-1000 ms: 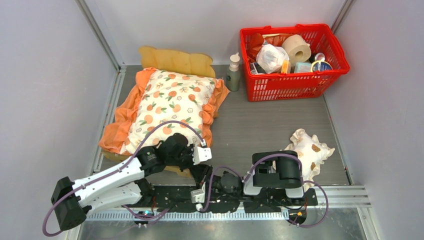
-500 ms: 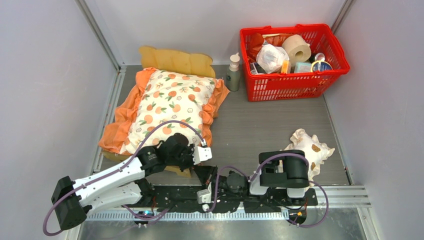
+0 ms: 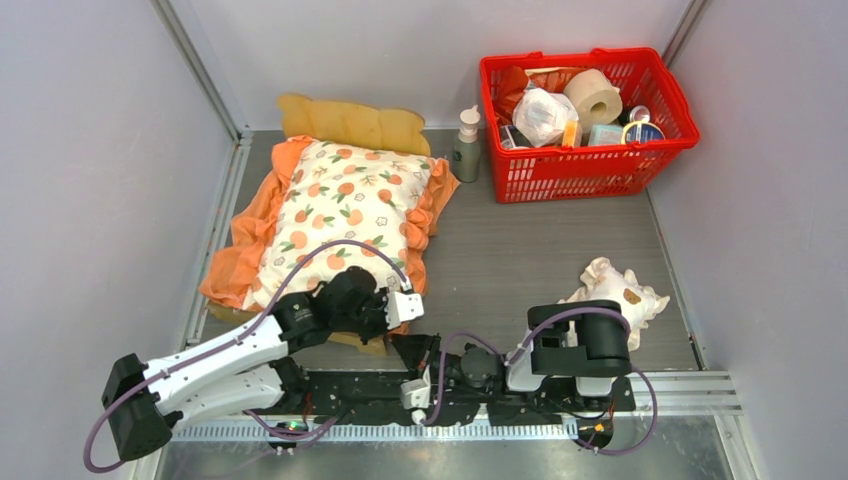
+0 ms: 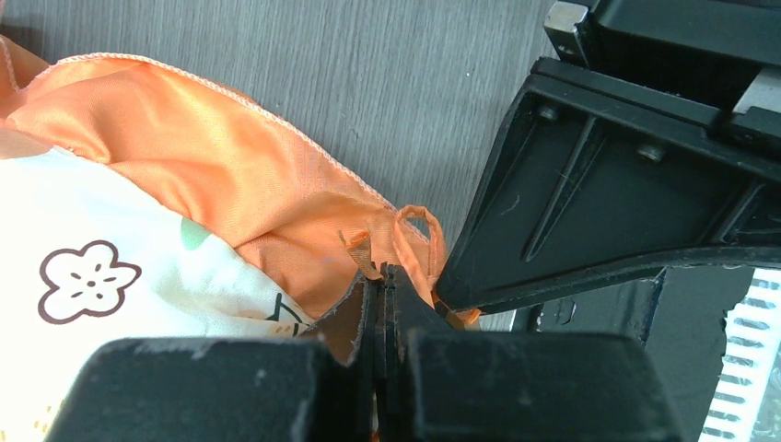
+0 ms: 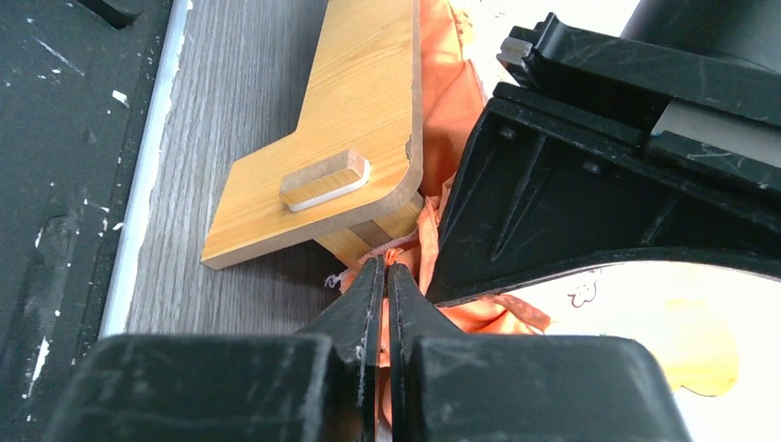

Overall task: Set up the pet bed
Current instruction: Tie the ropes to the bed frame.

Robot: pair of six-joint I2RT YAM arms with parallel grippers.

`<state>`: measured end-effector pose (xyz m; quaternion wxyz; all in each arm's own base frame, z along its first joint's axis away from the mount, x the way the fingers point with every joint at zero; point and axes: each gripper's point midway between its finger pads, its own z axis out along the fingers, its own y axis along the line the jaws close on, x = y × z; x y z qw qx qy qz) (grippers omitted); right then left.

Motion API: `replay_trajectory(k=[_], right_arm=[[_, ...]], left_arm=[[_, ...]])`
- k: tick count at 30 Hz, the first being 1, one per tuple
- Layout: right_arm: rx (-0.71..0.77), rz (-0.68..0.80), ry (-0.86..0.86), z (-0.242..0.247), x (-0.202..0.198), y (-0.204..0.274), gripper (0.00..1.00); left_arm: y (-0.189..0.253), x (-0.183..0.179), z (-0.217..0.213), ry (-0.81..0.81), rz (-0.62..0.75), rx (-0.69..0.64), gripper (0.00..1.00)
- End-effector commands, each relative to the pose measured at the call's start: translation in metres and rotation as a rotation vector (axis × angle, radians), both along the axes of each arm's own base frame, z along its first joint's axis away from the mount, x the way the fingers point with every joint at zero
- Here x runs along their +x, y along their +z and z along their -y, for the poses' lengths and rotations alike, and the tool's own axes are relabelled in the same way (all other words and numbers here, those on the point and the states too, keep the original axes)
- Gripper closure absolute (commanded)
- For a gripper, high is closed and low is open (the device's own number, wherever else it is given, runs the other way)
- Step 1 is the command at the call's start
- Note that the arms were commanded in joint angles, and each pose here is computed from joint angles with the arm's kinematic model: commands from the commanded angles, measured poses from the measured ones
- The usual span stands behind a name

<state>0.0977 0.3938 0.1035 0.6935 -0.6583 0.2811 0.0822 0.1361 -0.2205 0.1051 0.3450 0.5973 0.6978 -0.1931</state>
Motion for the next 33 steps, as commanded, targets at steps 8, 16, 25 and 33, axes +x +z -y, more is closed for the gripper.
replay_trajectory(k=[8, 16, 25, 33], right_arm=[[0.21, -0.092, 0.134, -0.014, -0.038, 0.046, 0.95], [0.208, -0.166, 0.154, -0.02, -0.043, 0.036, 0.95], [0.209, -0.24, 0.13, -0.015, -0.047, 0.028, 0.95], [0.221, -0.3, 0.079, -0.013, -0.041, 0.022, 0.95]], left_arm=[[0.043, 0.034, -0.009, 0.15, 0.175, -0.084, 1.0], [0.059, 0.037, -0.023, 0.237, 0.208, -0.119, 1.0], [0.078, 0.027, -0.036, 0.3, 0.166, -0.158, 1.0], [0.085, 0.021, -0.036, 0.319, 0.123, -0.179, 1.0]])
